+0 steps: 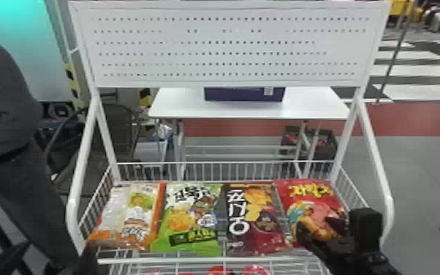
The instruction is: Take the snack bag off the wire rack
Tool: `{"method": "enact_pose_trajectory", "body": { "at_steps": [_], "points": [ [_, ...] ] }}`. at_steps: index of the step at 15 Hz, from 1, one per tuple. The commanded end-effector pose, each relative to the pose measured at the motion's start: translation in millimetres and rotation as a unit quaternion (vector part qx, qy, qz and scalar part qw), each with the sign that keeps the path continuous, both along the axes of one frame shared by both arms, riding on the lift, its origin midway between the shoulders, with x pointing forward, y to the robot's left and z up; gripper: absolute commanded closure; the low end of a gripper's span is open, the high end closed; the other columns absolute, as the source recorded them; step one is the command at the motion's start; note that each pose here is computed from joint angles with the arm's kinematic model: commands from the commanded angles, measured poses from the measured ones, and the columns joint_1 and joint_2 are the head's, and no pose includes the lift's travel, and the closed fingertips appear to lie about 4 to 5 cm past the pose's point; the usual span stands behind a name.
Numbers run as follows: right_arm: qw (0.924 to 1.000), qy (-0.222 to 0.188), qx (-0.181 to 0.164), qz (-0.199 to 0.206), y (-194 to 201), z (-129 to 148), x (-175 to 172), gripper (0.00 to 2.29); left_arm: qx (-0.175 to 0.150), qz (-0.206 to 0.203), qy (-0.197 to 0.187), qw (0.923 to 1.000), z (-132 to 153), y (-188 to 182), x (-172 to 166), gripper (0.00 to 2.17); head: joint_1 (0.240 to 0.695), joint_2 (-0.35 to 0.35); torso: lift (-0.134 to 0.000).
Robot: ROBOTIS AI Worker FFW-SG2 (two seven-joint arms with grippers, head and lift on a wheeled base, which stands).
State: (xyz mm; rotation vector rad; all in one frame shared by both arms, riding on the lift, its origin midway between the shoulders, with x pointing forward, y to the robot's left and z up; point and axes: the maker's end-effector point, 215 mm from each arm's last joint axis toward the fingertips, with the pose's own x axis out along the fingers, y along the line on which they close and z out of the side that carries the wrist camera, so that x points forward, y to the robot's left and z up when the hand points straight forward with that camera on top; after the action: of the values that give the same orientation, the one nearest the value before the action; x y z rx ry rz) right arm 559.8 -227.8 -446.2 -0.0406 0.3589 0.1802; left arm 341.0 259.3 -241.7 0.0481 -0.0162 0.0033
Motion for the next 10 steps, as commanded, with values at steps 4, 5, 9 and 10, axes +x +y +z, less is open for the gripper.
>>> {"method": "enact_pose_trajectory", "body": {
  "at_steps": [4,5,9,10],
  "points": [
    [0.9998,0.0,0.019,0.01,10.5,3.5,-9.4,2.14,0.0,0.003,0.001,1.0,-1.0,2.0,1.1,0.16,0.499,0.0,0.0],
    [0.9995,-0.009,0.026,0.015,15.7,14.8,-11.3,2.16,0.0,0.003,0.001,1.0,-2.1,2.3,1.4,0.16,0.499,0.0,0.0],
    [0.9983,-0.031,0.047,0.01,14.2,42.0,-27.0,2.2,0.001,0.003,0.0,1.0,-0.9,2.3,2.9,0.16,0.499,0.0,0.0],
    [0.9979,-0.042,0.049,0.007,13.0,53.7,-33.2,2.2,0.001,0.003,0.001,1.0,-1.5,1.8,3.2,0.16,0.499,0.0,0.0]
  ]
}}
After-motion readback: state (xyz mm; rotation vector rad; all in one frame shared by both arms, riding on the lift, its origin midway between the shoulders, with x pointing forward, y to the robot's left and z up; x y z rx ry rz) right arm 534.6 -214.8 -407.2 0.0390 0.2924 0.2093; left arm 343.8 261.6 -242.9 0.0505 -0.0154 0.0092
